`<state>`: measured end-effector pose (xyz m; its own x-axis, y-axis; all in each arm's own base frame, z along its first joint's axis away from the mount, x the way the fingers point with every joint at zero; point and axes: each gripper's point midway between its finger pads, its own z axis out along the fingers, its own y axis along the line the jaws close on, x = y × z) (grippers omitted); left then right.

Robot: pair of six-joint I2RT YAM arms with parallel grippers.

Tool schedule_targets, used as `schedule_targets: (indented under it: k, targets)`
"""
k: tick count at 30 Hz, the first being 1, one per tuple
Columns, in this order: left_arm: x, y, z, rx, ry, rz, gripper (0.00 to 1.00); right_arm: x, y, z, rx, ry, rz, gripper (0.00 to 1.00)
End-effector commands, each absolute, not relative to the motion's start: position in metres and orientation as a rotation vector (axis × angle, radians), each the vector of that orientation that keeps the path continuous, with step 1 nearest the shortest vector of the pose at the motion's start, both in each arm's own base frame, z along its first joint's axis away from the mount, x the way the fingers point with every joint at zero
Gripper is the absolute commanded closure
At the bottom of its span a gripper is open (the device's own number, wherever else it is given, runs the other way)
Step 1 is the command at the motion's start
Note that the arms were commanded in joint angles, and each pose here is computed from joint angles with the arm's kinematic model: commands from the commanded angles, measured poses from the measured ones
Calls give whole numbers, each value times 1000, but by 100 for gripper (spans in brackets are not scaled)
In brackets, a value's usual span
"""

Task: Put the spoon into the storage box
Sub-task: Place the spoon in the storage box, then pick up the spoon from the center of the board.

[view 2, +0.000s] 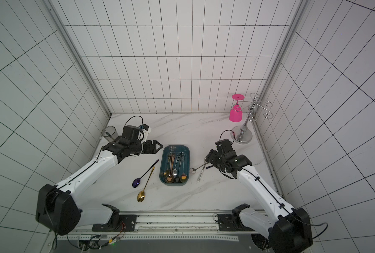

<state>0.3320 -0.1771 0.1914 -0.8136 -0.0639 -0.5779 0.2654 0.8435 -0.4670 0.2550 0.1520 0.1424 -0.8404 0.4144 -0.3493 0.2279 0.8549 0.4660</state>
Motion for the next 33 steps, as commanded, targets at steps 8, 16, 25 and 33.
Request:
schedule_targets:
  k: [8, 16, 25, 33]
  targets:
    - [342, -128, 218, 122, 2294, -689, 4, 268, 164, 116, 532, 2633, 398, 27]
    - [348, -94, 228, 51, 2252, -627, 1, 288, 170, 97, 434, 2686, 361, 34]
    - [351, -88, 225, 33, 2254, -625, 1, 302, 172, 72, 429, 2744, 465, 52]
    - [352, -88, 220, 27, 2266, -635, 1, 296, 206, 79, 524, 2743, 586, 56]
